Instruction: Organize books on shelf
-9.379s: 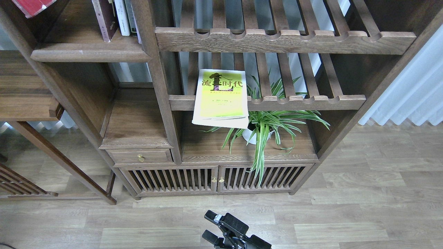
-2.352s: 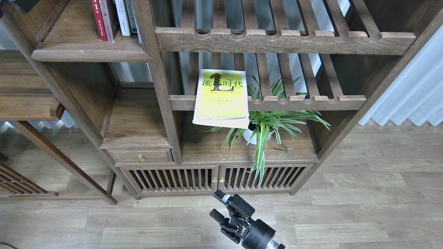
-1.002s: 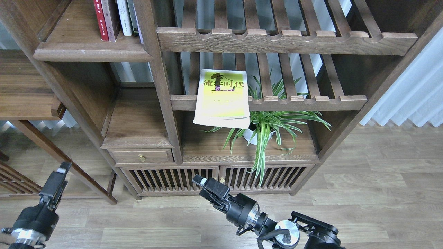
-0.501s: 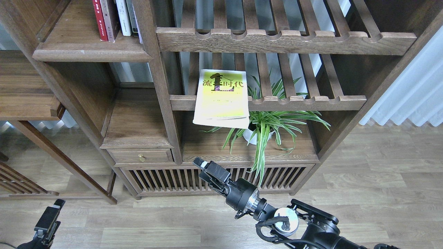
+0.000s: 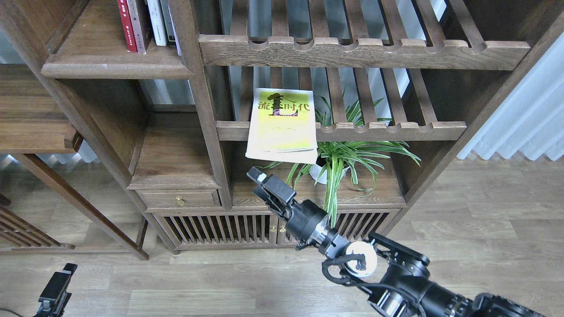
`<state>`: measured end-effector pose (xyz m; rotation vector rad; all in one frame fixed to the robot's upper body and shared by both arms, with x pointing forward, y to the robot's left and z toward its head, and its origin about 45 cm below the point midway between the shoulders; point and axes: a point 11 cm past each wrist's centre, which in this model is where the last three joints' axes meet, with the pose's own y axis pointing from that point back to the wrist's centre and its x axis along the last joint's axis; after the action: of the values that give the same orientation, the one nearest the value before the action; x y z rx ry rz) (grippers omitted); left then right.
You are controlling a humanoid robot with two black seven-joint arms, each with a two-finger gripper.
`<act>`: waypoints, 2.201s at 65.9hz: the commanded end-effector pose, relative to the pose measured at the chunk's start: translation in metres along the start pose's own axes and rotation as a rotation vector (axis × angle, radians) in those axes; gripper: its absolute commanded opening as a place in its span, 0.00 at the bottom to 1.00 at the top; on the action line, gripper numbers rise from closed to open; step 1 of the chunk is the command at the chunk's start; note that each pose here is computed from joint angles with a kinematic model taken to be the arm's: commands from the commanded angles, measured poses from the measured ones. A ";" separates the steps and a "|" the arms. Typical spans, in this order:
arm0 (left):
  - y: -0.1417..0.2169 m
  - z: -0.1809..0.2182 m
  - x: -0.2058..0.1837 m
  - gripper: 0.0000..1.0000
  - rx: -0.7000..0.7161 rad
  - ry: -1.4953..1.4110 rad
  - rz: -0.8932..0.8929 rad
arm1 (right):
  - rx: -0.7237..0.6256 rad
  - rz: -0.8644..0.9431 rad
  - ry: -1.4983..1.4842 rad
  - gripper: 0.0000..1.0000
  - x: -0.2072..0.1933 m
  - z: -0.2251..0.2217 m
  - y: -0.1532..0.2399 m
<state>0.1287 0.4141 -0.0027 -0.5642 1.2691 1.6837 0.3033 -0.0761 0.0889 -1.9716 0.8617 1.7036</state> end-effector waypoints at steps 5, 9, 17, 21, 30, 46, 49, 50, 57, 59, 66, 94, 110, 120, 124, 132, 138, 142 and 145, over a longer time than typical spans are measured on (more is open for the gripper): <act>-0.008 0.013 -0.009 1.00 -0.016 -0.018 -0.024 | 0.018 0.077 0.030 0.99 0.000 -0.013 -0.009; -0.008 0.013 -0.010 1.00 -0.016 -0.018 -0.025 | 0.027 0.090 0.037 0.99 0.003 -0.018 -0.009; -0.009 0.012 -0.010 1.00 -0.015 -0.018 -0.027 | 0.059 0.091 0.062 0.99 -0.001 -0.037 -0.014; -0.010 0.013 -0.012 1.00 -0.017 -0.018 -0.030 | 0.087 0.087 0.069 0.99 -0.005 -0.049 -0.017; -0.011 0.013 -0.013 1.00 -0.016 -0.019 -0.034 | 0.124 0.099 0.073 0.99 -0.005 -0.065 -0.018; -0.011 0.014 -0.014 1.00 -0.017 -0.021 -0.037 | 0.134 0.134 0.074 0.99 0.003 -0.069 -0.014; -0.011 0.014 -0.014 1.00 -0.017 -0.021 -0.037 | 0.138 0.144 0.069 0.98 0.004 -0.069 -0.014; -0.011 0.014 -0.014 1.00 -0.017 -0.021 -0.037 | 0.139 0.147 0.068 0.98 0.005 -0.069 -0.014; -0.011 0.013 -0.014 1.00 -0.014 -0.021 -0.036 | 0.172 0.152 0.038 0.94 0.003 -0.077 -0.013; -0.011 0.013 -0.014 1.00 -0.014 -0.021 -0.036 | 0.178 0.151 0.033 0.92 0.003 -0.078 -0.013; -0.011 0.013 -0.014 1.00 -0.012 -0.022 -0.036 | 0.184 0.149 0.033 0.88 0.002 -0.080 -0.014; -0.014 0.015 -0.017 1.00 -0.017 -0.023 -0.044 | 0.184 0.145 0.029 0.35 0.000 -0.080 -0.015; -0.014 0.016 -0.017 1.00 -0.022 -0.021 -0.043 | 0.191 0.147 0.027 0.09 0.001 -0.081 -0.014; -0.014 0.016 -0.017 1.00 -0.022 -0.023 -0.043 | 0.199 0.142 0.022 0.05 0.003 -0.080 -0.012; -0.013 0.017 -0.017 1.00 -0.022 -0.024 -0.043 | 0.201 0.137 0.018 0.05 0.003 -0.079 -0.012; -0.013 0.016 -0.016 1.00 -0.023 -0.022 -0.041 | 0.206 0.056 -0.025 0.05 -0.012 -0.072 -0.013; -0.013 0.017 -0.016 1.00 -0.025 -0.020 -0.040 | 0.198 -0.016 -0.091 0.05 -0.023 -0.054 -0.007; -0.013 0.017 -0.015 1.00 -0.026 -0.021 -0.038 | 0.170 -0.063 -0.135 0.05 -0.033 -0.033 -0.002; -0.014 0.017 -0.015 1.00 -0.026 -0.020 -0.039 | 0.129 -0.104 -0.189 0.04 -0.042 -0.004 0.006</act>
<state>0.1499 0.4243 0.0091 -0.5818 1.2153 1.6719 0.3339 -0.0937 0.1241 -1.7441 0.8908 1.6404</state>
